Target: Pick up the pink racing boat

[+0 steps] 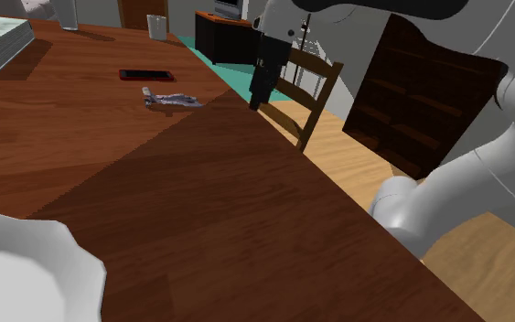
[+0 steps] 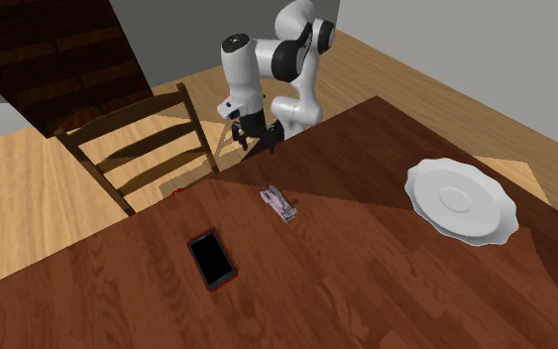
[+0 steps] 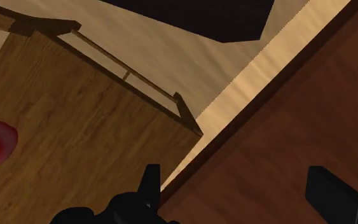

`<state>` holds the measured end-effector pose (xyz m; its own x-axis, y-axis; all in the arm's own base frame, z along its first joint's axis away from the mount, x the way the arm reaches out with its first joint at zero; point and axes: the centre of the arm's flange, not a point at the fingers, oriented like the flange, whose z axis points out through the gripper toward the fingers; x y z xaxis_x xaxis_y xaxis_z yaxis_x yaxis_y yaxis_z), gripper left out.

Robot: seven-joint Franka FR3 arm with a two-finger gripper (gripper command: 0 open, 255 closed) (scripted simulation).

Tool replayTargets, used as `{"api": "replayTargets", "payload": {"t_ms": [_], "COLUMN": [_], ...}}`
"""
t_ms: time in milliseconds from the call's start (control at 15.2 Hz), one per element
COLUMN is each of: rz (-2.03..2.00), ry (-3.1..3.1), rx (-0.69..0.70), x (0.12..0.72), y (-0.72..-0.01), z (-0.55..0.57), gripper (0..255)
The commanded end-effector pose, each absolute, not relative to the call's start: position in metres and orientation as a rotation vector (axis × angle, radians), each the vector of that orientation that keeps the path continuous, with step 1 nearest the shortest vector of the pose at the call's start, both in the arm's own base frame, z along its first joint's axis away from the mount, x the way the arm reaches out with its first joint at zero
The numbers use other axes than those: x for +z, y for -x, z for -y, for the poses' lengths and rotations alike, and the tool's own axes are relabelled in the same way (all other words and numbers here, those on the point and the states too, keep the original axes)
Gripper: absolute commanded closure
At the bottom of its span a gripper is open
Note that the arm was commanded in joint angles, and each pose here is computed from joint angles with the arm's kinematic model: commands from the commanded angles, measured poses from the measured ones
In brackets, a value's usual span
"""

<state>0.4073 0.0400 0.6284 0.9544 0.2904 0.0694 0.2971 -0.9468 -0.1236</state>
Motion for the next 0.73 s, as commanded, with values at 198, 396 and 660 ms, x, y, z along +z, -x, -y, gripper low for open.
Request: {"api": "replayTargets", "payload": {"t_ms": [198,396,660], "rz": [0.781,0.972,1.222], "ry": [2.909,2.854,2.762], "rx": [-0.044,-0.026,-0.001], "x": [0.641,0.648,0.657], "y": [-0.465,-0.497,-0.534], "z": [-0.072,-0.099,-0.141], "gripper": [0,0,0]}}
